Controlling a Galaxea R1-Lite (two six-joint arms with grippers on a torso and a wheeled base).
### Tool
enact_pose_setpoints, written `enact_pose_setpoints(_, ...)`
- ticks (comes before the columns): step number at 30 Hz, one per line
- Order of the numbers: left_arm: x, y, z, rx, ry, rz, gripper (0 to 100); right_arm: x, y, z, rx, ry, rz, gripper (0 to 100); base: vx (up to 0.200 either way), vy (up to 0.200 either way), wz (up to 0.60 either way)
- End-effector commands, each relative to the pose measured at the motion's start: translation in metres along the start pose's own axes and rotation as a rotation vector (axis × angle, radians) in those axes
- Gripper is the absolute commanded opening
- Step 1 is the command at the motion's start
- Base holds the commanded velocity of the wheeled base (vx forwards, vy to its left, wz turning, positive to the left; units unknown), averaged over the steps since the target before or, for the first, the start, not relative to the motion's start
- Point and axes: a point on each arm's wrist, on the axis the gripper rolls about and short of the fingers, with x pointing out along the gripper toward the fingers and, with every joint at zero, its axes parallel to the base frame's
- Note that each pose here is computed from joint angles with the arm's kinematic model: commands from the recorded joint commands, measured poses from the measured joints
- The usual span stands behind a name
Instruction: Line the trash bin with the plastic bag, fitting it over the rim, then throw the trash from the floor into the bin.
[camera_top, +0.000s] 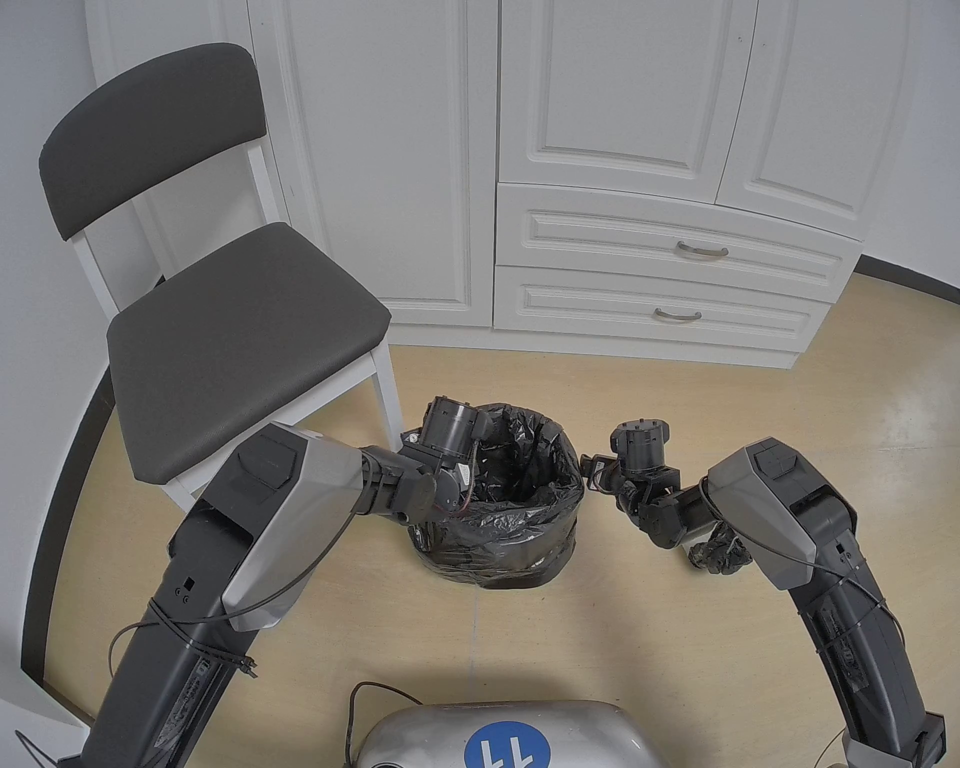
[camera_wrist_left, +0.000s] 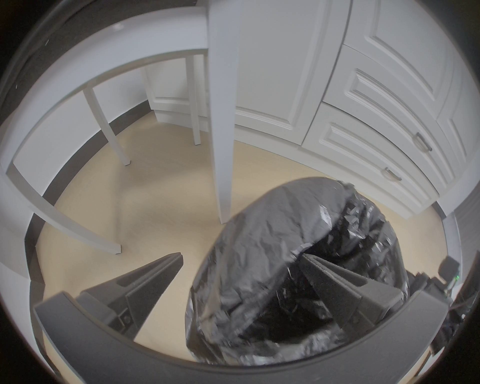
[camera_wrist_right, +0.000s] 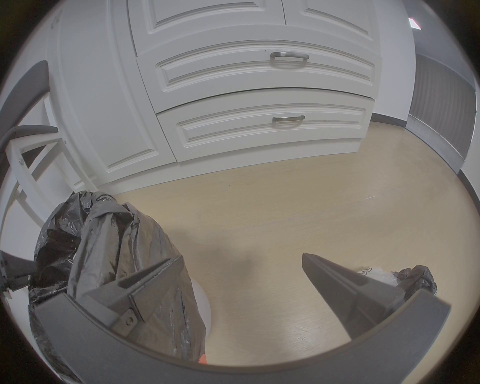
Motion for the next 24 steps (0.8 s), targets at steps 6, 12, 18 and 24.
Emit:
enact_pose_setpoints(6,0.014,0.009,0.01,-0.068,-0.072,-0.019,100,0.0,0.0,-0.001,-0.001,0.003,0.0,100,0.0,0.0,0.0)
enact_pose_setpoints(12,0.015,0.017,0.023,-0.094,-0.088,-0.009,100,0.0,0.0,-0.001,-0.001,0.003,0.0,100,0.0,0.0,0.0)
enact_pose_setpoints(18,0.013,0.016,0.026,-0.112,-0.094,-0.013,100,0.0,0.0,-0.001,-0.001,0.003,0.0,100,0.0,0.0,0.0)
enact_pose_setpoints(24,0.013,0.019,0.031,-0.119,-0.101,-0.008,100,0.0,0.0,0.0,0.0,0.001,-0.001,100,0.0,0.0,0.0)
